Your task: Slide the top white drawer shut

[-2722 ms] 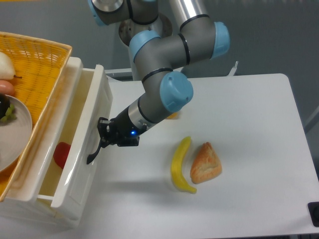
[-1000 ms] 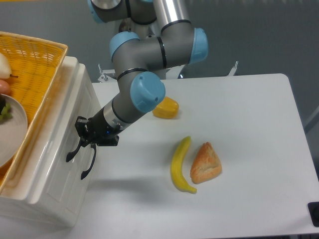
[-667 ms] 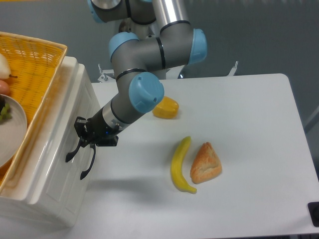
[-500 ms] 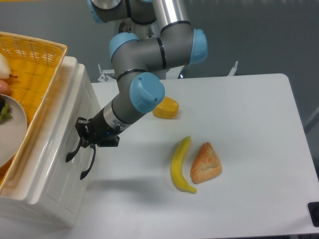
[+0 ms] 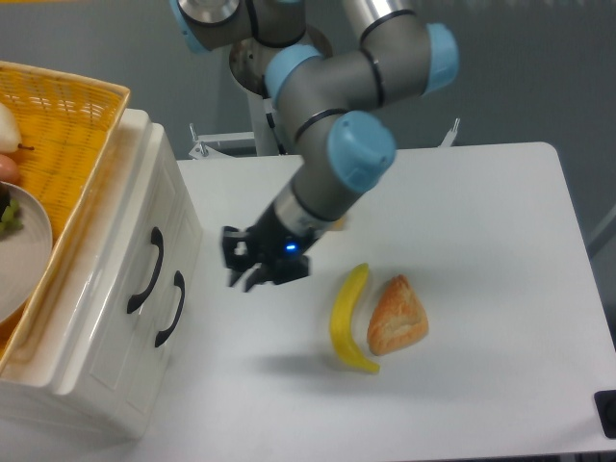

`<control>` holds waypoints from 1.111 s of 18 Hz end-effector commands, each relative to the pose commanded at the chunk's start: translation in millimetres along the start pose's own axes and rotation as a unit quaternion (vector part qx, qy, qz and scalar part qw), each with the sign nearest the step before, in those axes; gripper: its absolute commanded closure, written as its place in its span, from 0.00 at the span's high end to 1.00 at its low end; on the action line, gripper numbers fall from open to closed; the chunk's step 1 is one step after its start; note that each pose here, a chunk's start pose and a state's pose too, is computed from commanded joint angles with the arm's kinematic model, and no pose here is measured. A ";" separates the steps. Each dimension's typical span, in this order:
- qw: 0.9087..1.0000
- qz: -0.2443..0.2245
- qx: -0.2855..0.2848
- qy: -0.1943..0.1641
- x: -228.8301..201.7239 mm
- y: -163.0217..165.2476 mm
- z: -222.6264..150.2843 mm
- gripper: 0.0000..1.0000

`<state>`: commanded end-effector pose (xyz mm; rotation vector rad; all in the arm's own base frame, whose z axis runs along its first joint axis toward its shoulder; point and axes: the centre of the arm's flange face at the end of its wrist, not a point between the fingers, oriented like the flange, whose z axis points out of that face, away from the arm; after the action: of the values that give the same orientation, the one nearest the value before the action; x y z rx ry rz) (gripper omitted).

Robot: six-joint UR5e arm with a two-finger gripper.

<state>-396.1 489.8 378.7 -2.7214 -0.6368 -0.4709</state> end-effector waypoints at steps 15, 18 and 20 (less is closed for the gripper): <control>0.979 0.125 -0.037 -0.156 -147.4 32.4 -50.3 1.00; 0.953 0.202 -0.106 -0.198 -168.0 37.9 -43.8 1.00; 0.941 0.227 -0.130 -0.215 -185.4 41.5 -42.1 1.00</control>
<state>-543.9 370.2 337.2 -3.1160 -0.0144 0.1733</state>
